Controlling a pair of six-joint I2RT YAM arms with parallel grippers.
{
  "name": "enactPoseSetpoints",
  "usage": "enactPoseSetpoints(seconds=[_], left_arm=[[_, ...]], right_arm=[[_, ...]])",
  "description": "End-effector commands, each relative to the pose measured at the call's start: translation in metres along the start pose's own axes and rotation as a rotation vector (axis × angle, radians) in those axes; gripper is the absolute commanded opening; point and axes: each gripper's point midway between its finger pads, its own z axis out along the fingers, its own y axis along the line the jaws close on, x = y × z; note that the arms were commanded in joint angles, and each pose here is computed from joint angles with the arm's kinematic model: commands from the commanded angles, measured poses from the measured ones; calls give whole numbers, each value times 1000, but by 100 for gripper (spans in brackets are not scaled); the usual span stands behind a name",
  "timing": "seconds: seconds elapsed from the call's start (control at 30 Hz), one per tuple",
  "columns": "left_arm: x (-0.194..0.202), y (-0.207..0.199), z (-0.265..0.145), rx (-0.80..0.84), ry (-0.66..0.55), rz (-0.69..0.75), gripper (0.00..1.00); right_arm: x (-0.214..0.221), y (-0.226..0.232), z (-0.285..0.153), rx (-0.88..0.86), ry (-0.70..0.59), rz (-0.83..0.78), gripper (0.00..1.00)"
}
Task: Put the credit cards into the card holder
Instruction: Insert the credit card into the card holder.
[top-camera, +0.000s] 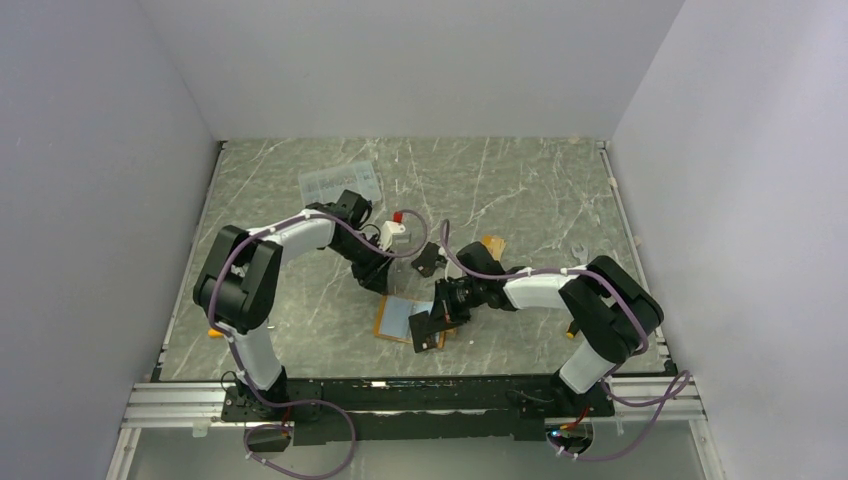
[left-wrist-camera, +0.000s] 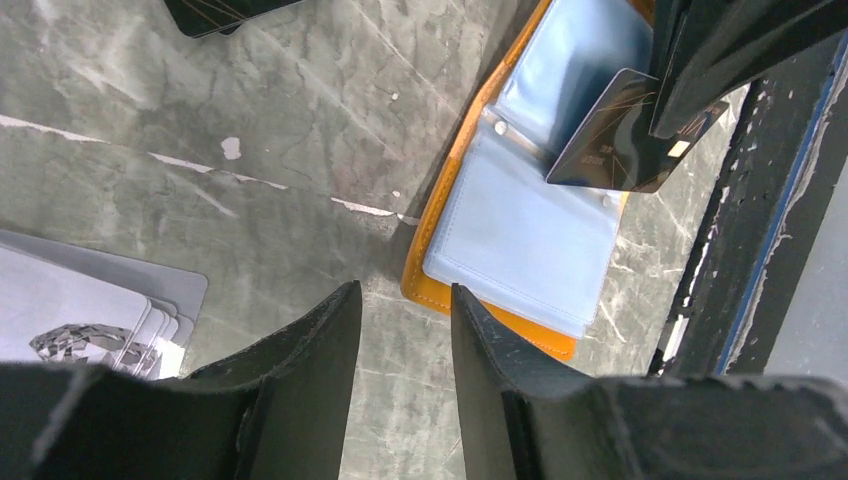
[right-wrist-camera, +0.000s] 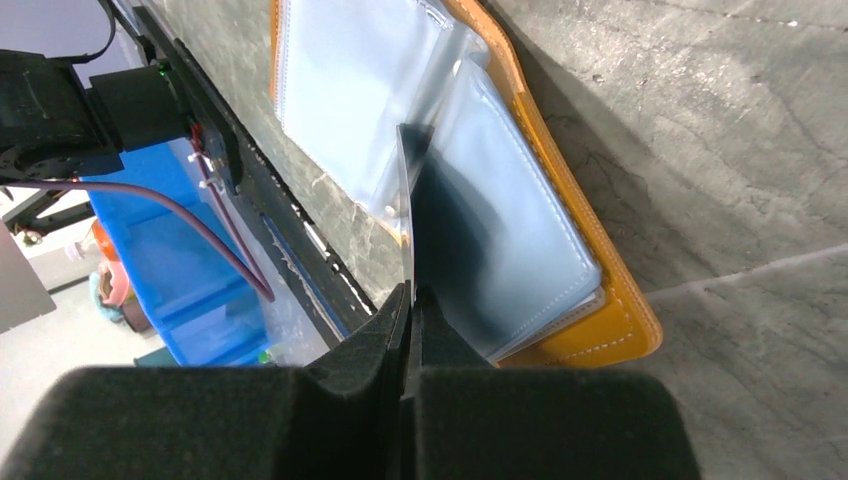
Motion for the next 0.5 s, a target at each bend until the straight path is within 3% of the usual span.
enactPoseSetpoints(seconds=[0.0, 0.33, 0.47], left_arm=[[-6, -11, -6, 0, -17, 117, 43], [-37, -27, -39, -94, -115, 289, 43], [-30, -49, -27, -43, -106, 357, 44]], right_arm=[[-5, -3, -7, 61, -3, -14, 0], [-25, 19, -19, 72, -100, -15, 0], [-27, 21, -15, 68, -106, -11, 0]])
